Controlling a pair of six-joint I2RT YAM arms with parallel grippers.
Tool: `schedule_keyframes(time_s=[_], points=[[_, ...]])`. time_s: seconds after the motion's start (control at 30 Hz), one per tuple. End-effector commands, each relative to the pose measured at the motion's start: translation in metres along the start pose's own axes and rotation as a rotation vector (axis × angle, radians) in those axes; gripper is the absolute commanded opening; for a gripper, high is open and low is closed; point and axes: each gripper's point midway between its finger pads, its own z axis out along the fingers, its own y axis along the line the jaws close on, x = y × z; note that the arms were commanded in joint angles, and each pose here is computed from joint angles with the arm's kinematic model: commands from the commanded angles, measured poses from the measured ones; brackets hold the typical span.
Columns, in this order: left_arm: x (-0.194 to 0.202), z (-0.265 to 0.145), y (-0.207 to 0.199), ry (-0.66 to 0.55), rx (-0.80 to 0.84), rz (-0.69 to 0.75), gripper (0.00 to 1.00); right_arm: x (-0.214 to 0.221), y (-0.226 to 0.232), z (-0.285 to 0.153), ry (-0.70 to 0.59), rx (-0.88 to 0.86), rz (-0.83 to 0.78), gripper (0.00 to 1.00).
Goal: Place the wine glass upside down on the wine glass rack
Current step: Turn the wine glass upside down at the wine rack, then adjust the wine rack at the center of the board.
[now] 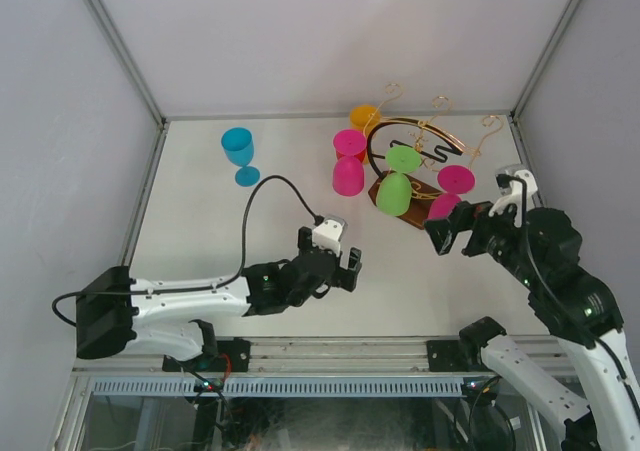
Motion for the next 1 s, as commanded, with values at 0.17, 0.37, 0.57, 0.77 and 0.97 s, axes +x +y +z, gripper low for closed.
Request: schedule_keyframes(time_s=[0.17, 0.37, 0.57, 0.77, 0.97], points=[[0.009, -0.044, 0.048, 0.175, -0.225, -0.024, 1.0, 0.001, -0.013, 0.015, 0.029, 0.1, 0.084, 1.0], [0.008, -0.056, 0.074, 0.192, -0.216, -0.157, 1.0, -0.002, -0.019, 0.015, 0.016, 0.135, 0.079, 1.0], [-0.019, -0.079, 0.122, 0.124, -0.298, -0.228, 1.0, -0.029, -0.031, 0.008, -0.038, 0.205, -0.036, 1.0], [-0.045, -0.111, 0.156, 0.081, -0.377, -0.196, 1.0, -0.064, -0.022, 0.017, -0.049, 0.18, -0.169, 0.96], [-0.064, -0.14, 0.167, 0.032, -0.385, -0.157, 1.0, -0.101, -0.013, 0.043, -0.005, 0.164, -0.261, 0.9]])
